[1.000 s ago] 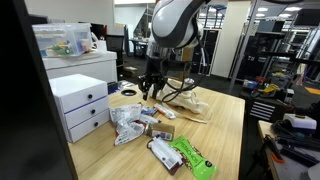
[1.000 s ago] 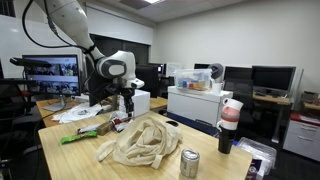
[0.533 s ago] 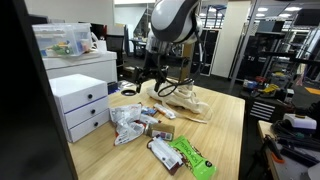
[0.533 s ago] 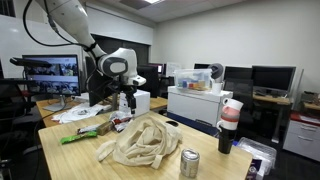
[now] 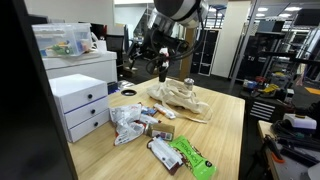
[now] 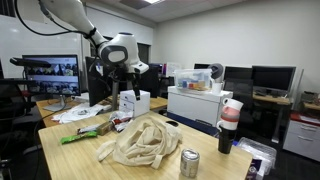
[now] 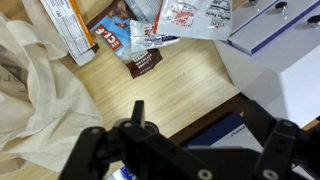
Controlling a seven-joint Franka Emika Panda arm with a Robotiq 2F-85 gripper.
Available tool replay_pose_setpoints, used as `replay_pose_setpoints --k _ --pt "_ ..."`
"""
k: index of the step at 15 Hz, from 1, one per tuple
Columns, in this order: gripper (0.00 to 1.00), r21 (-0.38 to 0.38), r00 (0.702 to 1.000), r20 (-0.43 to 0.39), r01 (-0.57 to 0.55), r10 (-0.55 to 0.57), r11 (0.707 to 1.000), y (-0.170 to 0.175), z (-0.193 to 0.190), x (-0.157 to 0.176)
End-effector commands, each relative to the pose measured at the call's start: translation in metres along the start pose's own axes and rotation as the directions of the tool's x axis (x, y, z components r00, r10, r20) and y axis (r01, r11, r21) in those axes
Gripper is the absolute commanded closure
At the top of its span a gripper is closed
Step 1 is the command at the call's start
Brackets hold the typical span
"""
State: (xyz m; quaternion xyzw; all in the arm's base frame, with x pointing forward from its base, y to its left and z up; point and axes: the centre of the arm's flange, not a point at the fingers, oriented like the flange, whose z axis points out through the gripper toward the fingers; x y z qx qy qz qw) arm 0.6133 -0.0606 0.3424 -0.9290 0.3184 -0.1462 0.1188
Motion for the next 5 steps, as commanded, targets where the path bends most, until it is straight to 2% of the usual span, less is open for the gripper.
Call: replay_pose_setpoints --k 1,5 --pt "0.00 -0.001 1.000 0.001 -0.001 0.001 1.000 0.0006 0.0007 -0.0007" --pt "0.00 -0.001 1.000 0.001 -0.001 0.001 1.000 0.0012 0.0018 -0.0018"
